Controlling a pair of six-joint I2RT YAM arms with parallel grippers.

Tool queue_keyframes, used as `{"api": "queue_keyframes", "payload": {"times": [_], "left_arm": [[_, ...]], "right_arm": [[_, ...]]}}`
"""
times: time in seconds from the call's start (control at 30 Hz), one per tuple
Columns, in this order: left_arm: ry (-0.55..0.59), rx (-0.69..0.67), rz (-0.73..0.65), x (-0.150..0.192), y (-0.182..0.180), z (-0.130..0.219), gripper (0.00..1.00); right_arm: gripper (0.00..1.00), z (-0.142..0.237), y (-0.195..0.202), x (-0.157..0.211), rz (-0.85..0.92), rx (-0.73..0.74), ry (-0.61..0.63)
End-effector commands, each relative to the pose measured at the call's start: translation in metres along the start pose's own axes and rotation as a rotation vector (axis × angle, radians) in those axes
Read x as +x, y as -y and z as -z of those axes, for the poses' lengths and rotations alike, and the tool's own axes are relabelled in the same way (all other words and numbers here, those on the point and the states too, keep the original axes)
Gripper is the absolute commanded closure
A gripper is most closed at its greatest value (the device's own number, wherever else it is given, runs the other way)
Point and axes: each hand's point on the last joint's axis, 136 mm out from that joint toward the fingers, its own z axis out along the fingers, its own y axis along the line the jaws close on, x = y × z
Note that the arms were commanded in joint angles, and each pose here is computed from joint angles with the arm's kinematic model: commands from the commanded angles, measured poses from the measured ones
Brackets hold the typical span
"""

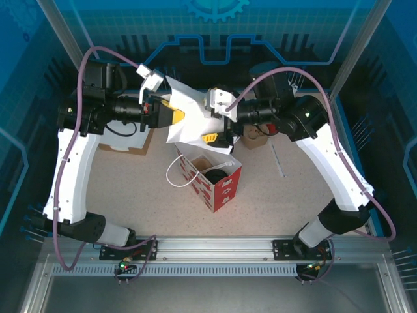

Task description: Pack the takeout coffee

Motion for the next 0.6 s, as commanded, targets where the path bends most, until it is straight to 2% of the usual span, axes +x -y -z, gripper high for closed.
{"api": "queue_keyframes", "payload": {"times": [0.0, 0.27, 0.47, 0.57], "left_arm": [[-0.004, 0.044, -0.053, -0.001, 0.016, 0.001, 0.94], [-0.011, 0.043, -0.071, 0.000, 0.017, 0.002, 0.94], [-0.012, 0.017, -0.094, 0.000, 0.016, 0.003, 0.94], [-0.007, -0.010, -0.115, -0.001, 0.016, 0.005, 0.90]], "right_arm": [[0.06, 0.006, -0.001, -0.006, -0.091, -0.044, 0.029], [0.29, -0.002, -0.006, 0.002, -0.157, -0.116, 0.008], [0.66, 0.002, -0.006, 0.004, -0.179, -0.108, 0.000], [0.83, 0.005, -0.006, 0.006, -0.186, -0.093, -0.016]]}}
